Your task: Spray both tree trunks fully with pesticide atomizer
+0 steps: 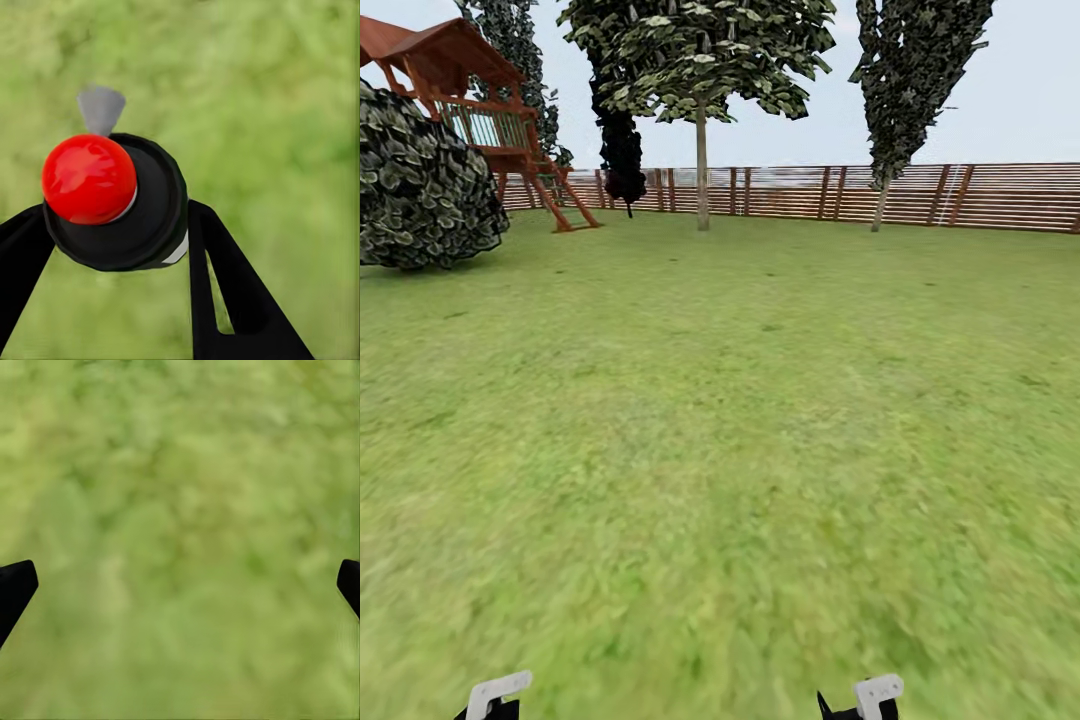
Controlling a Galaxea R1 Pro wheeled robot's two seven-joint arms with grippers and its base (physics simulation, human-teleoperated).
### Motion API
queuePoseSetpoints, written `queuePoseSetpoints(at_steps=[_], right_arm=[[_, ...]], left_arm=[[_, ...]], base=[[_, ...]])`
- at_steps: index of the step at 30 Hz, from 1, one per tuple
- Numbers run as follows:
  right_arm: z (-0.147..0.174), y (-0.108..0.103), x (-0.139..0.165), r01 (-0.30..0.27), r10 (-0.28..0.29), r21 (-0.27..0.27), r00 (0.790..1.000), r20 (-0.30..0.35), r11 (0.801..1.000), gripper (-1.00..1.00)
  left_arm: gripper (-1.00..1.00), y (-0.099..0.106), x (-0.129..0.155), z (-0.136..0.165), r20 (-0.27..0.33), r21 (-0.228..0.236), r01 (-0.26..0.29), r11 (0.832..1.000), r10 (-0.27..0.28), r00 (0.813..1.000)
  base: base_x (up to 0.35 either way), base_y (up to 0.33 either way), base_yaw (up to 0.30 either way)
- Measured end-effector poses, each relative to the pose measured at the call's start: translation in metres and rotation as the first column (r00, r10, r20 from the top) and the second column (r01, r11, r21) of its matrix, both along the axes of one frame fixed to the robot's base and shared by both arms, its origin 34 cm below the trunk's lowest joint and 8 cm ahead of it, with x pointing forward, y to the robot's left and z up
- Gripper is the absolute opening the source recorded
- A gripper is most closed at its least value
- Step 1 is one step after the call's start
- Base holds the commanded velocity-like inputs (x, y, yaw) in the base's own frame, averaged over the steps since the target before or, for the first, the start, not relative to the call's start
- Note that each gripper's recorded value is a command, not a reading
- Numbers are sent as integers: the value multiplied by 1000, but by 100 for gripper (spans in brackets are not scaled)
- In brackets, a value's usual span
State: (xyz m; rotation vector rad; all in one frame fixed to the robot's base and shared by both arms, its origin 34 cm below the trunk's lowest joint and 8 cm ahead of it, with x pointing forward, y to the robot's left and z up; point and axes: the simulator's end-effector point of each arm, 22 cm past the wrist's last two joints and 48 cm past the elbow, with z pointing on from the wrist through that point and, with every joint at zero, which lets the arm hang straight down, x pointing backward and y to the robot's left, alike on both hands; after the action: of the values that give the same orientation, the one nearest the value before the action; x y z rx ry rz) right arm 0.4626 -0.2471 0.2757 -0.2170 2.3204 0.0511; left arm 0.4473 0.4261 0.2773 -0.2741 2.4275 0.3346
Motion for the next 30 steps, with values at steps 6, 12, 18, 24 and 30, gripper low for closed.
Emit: queuePoseSetpoints(at_steps=[6,12,18,24,30], right_arm=[[0,0,0,0,0,0,1000,0,1000,100],[0,0,0,0,0,0,1000,0,1000,100],[0,0,0,1,-1,1,1000,0,1000,100],[0,-1,0,2,-2,-1,1000,1,1000,100],[0,-1,0,1,-1,-1,1000,1,1000,100]], left_arm=[[-100,-1,0,0,0,-1,0,1000,0,1000],[-100,-1,0,0,0,-2,0,1000,0,1000],[-100,-1,0,0,0,-2,0,1000,0,1000],[-100,-1,0,0,0,-2,0,1000,0,1000],[-100,-1,0,0,0,-2,0,1000,0,1000]], base=[[339,0,0],[339,0,0],[339,0,0],[339,0,0],[339,0,0]])
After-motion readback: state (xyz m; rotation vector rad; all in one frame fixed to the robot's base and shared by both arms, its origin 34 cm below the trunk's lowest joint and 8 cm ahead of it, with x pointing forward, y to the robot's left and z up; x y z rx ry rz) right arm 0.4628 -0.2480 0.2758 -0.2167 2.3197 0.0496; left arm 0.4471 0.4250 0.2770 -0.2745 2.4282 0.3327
